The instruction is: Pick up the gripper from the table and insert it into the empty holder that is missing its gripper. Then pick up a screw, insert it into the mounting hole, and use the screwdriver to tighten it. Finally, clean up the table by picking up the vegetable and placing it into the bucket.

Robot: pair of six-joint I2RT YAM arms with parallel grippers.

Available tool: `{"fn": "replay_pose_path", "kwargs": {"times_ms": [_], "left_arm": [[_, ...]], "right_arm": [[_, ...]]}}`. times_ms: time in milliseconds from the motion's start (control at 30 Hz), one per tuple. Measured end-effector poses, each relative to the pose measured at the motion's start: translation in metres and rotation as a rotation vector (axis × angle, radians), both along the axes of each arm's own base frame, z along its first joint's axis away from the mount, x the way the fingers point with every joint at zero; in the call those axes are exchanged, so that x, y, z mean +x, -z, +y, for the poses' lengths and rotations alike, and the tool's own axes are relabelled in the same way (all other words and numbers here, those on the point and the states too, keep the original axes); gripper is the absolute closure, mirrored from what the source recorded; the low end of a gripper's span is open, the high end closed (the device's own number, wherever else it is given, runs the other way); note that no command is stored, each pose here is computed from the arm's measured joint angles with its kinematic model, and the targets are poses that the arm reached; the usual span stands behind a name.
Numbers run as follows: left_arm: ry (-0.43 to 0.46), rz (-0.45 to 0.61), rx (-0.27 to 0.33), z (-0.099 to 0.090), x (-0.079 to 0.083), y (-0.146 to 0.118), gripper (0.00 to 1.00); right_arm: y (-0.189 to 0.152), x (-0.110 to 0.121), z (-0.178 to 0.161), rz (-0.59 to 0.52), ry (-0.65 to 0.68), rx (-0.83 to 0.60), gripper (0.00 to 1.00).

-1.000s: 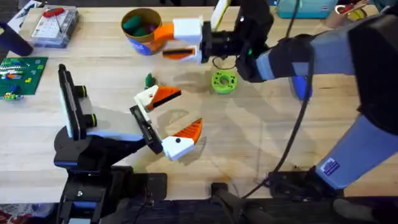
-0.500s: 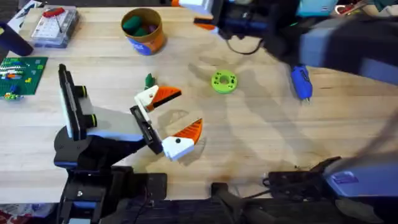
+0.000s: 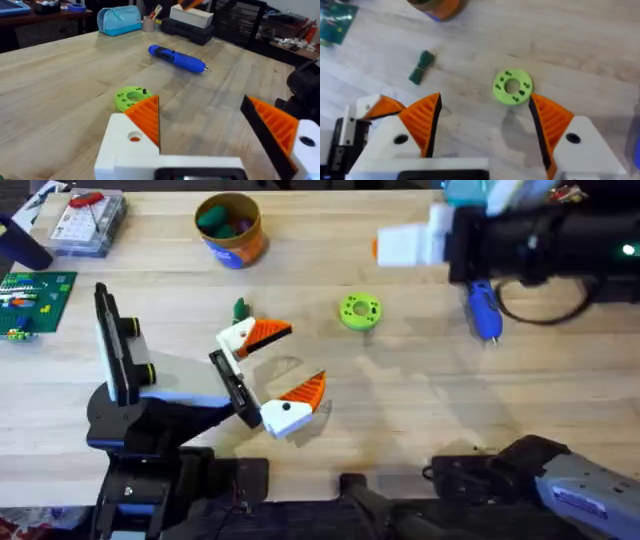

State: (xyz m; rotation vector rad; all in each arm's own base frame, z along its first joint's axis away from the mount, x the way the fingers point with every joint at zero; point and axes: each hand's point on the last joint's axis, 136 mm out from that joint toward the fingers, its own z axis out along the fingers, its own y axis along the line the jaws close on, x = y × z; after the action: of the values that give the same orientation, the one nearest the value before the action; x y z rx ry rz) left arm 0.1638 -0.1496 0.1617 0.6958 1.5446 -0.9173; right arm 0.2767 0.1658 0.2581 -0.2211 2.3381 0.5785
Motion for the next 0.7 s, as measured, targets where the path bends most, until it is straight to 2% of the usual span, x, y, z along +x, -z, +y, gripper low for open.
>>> {"fn": "replay_pose_path", "kwargs": {"times_ms": [167, 300, 467, 700], "left_arm": [[0.0, 0.0, 0.0, 0.0, 0.0, 0.0, 0.013], [0.0, 0.0, 0.0, 0.0, 0.0, 0.0, 0.013], [0.0, 0.0, 0.0, 0.0, 0.0, 0.0, 0.013], [0.0, 0.0, 0.0, 0.0, 0.0, 0.0, 0.015]], "right_arm": [[0.028, -0.029, -0.017, 0.12, -0.025, -0.154, 0.006], [0.034, -0.045, -0.018, 0.144, -0.07, -0.252, 0.006], [0.035, -0.052, -0.018, 0.172, -0.117, -0.347, 0.006], [0.063, -0.059, -0.032, 0.298, -0.155, -0.509, 0.006]]}}
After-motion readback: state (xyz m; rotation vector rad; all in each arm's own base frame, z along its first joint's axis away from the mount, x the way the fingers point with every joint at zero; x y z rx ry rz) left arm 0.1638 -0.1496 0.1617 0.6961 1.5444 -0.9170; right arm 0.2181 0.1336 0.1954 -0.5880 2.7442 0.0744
